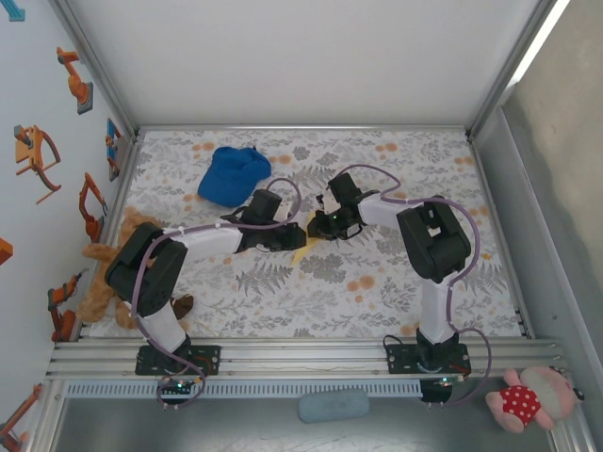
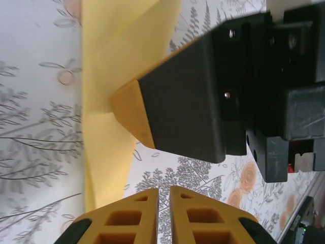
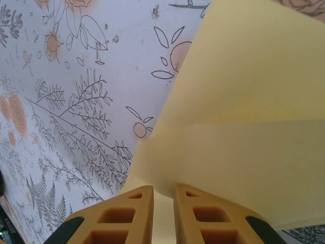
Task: Fold a paper plane with a square sheet of paper (pick it up from the middle)
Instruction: Fold the wing for the fifth time at the center of the table.
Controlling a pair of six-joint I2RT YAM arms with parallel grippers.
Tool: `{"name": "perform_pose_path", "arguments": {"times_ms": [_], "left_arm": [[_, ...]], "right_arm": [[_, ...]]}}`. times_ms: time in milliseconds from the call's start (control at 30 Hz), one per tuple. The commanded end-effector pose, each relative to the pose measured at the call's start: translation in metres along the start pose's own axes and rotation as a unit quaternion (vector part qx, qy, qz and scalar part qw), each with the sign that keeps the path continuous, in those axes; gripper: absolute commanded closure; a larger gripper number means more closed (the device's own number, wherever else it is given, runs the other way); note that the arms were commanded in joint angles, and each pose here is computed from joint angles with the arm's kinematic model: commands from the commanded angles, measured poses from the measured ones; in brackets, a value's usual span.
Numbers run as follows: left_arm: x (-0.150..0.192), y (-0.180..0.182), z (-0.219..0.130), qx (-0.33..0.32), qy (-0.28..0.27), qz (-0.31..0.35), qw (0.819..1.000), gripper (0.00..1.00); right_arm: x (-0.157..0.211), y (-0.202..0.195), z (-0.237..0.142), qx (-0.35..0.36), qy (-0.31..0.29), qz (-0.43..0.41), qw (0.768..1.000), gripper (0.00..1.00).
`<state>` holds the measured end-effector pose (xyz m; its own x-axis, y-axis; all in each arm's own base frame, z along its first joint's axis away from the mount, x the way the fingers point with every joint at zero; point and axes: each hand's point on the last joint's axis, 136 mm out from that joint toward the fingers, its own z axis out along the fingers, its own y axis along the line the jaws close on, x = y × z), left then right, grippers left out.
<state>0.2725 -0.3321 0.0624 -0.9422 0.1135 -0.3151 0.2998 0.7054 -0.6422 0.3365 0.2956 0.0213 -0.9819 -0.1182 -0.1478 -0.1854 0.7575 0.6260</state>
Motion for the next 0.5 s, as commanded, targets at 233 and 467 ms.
{"name": "perform_pose_path", "arguments": {"times_ms": [233, 467], "left_arm": [[0.013, 0.008, 0.026, 0.001, 0.041, -0.020, 0.999, 0.88], [0.009, 0.012, 0.028, 0.000, 0.037, -0.023, 0.999, 0.89]], "right_arm": [[0.008, -0.012, 0.007, 0.021, 0.020, 0.008, 1.000, 0.84], [0.009, -0.012, 0.007, 0.021, 0.021, 0.008, 1.000, 0.85]]}}
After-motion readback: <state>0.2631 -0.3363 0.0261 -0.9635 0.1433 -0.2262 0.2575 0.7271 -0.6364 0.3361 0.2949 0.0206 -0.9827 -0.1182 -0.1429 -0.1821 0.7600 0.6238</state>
